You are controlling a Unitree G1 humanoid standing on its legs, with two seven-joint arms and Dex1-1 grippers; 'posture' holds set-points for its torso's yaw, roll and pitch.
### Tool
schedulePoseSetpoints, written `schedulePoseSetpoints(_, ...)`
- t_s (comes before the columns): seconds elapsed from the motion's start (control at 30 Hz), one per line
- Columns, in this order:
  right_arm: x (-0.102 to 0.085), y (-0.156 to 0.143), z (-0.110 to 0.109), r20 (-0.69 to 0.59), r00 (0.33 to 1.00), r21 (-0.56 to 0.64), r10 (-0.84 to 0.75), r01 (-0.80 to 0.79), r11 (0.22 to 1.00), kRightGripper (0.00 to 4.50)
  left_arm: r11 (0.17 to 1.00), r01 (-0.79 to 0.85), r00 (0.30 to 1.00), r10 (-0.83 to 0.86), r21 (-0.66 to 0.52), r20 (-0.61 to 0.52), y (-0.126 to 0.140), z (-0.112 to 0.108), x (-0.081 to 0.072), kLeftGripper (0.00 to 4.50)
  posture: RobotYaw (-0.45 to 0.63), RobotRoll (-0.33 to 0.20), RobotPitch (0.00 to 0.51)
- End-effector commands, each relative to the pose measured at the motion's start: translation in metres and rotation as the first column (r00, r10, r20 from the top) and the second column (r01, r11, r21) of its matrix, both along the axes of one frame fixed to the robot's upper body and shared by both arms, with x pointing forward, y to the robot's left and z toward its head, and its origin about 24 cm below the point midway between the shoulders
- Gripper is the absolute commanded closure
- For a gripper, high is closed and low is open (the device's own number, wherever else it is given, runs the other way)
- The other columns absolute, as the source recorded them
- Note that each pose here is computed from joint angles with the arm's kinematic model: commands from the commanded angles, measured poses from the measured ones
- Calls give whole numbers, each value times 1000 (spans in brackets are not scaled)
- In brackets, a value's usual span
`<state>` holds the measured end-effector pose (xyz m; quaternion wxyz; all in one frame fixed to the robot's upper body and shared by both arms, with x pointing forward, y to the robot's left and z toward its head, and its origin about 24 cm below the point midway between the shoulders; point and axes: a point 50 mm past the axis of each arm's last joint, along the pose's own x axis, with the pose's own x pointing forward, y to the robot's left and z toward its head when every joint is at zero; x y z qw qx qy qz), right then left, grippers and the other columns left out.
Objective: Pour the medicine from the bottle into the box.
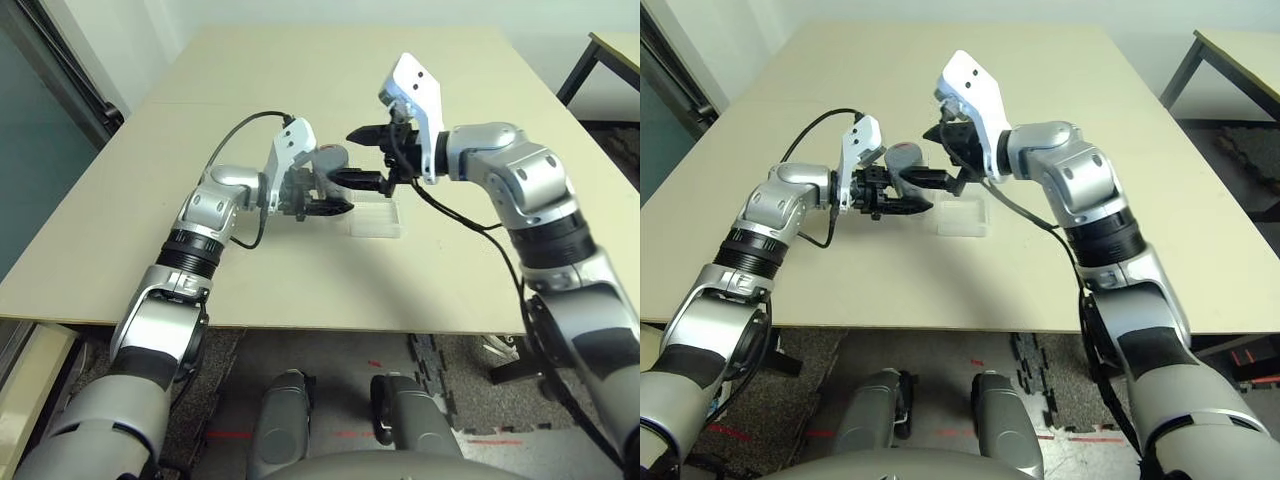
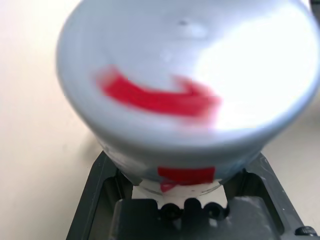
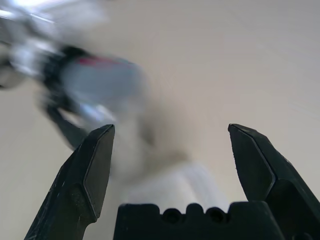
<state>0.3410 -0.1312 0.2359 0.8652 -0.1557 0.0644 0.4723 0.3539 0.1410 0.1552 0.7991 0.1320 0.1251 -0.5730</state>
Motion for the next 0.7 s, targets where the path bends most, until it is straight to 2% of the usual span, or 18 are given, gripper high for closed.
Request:
schedulePoseSetpoints(0.03, -4, -9, 6, 5, 1000, 26, -21, 21, 999, 0, 1000, 8, 1000, -8, 0, 5, 1, 1, -1, 1951, 52, 0, 89)
schedulePoseSetpoints(0.23, -7, -20, 6, 1, 999, 15, -47, 47, 999, 0, 1000, 1, 1000, -1, -1, 7, 2, 3, 0, 1951, 52, 0, 89)
schedulePoseSetpoints(0.43, -22, 7, 3, -60, 995, 66, 78, -74, 995, 0, 1000, 5, 1000, -4, -3, 12, 0, 4, 2, 1951, 40, 0, 81)
schedulePoseSetpoints(0.7, -24, 32, 4, -75, 984, 81, 163, -157, 984, 0, 1000, 22, 1000, -22, -3, 18, -5, 6, 2, 1951, 47, 0, 75)
